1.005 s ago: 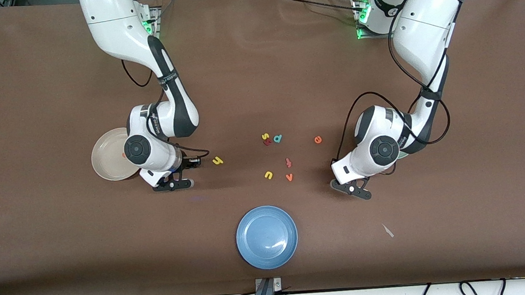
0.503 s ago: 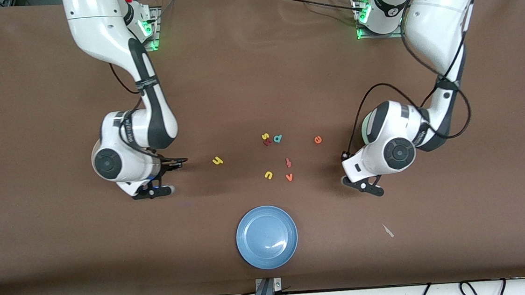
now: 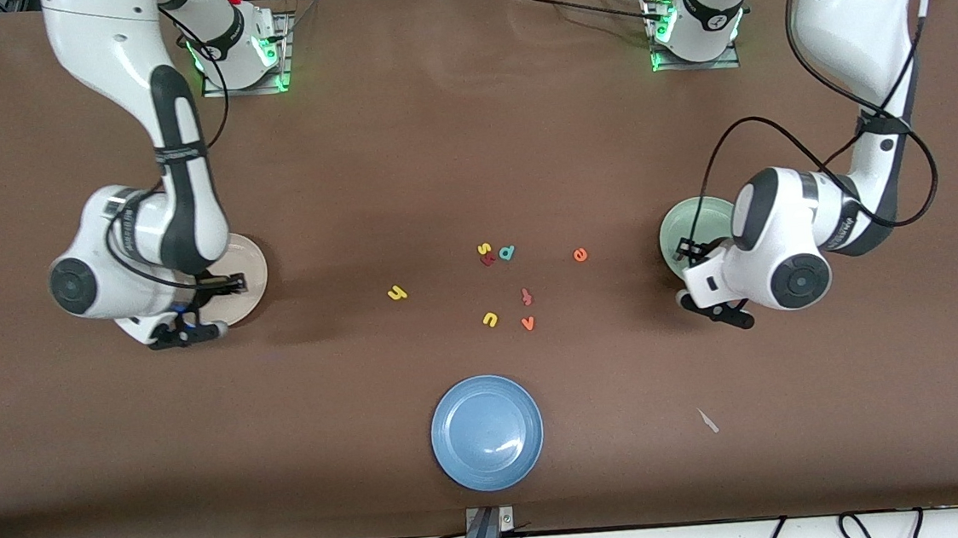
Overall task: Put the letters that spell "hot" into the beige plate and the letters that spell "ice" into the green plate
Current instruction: 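Place the c in the green plate while the right gripper places o in white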
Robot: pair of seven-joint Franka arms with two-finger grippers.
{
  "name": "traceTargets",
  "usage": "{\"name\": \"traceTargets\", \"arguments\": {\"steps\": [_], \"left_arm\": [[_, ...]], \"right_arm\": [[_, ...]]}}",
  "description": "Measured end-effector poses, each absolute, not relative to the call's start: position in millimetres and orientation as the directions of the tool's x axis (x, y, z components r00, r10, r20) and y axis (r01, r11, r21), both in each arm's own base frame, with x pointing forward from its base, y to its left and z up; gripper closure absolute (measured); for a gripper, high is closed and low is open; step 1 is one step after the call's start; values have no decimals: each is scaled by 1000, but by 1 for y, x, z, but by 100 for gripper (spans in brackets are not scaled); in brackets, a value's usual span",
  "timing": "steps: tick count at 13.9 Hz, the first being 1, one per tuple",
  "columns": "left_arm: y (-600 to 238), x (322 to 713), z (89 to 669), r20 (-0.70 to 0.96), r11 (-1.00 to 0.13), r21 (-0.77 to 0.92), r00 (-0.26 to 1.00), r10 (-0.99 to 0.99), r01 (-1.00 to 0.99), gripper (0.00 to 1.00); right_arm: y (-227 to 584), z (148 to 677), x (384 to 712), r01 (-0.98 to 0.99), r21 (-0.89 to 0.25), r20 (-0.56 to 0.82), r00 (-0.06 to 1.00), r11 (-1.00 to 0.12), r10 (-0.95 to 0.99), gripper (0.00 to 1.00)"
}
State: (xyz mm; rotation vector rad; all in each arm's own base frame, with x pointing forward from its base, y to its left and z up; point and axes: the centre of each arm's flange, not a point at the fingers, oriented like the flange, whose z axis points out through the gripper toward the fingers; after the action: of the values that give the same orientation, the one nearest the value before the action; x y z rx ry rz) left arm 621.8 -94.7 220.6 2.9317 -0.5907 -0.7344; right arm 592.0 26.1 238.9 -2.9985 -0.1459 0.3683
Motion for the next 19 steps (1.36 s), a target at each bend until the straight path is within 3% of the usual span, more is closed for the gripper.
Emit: {"name": "traceTargets", "arguments": {"steps": [1,3,5,9,11,15,17,19], "left_arm": [[-84,620,211,-455,-925,154,806,-378,-347,77],[-82,619,206,-459,-924,159,802,-381,-348,62],[-93,620,213,-450,-917,163,800,-397,-364,44],[-146,614,241,-425,-908,164,803,-417,-385,3],[-192,604,255,-410,-912,160,815,-410,-378,0],[-291,578,256,-333,-945,105,884,-328,-311,3],[-315,570,238,-297,-967,87,920,-256,-241,14],[-325,560,208,-257,-986,81,953,-159,-143,18]], "right_arm": [[15,237,585,82,-131,-228,967,-988,111,72],[6,227,573,84,-121,-213,971,-989,108,72],[5,219,567,83,-111,-213,971,-990,105,56],[41,230,576,40,-95,-198,978,-995,58,16],[88,243,583,-18,-74,-181,983,-997,-5,0],[194,256,581,-103,-45,-152,984,-994,-95,0],[228,254,581,-132,-39,-147,981,-990,-125,0],[255,246,579,-114,-40,-149,983,-993,-106,0]]}}
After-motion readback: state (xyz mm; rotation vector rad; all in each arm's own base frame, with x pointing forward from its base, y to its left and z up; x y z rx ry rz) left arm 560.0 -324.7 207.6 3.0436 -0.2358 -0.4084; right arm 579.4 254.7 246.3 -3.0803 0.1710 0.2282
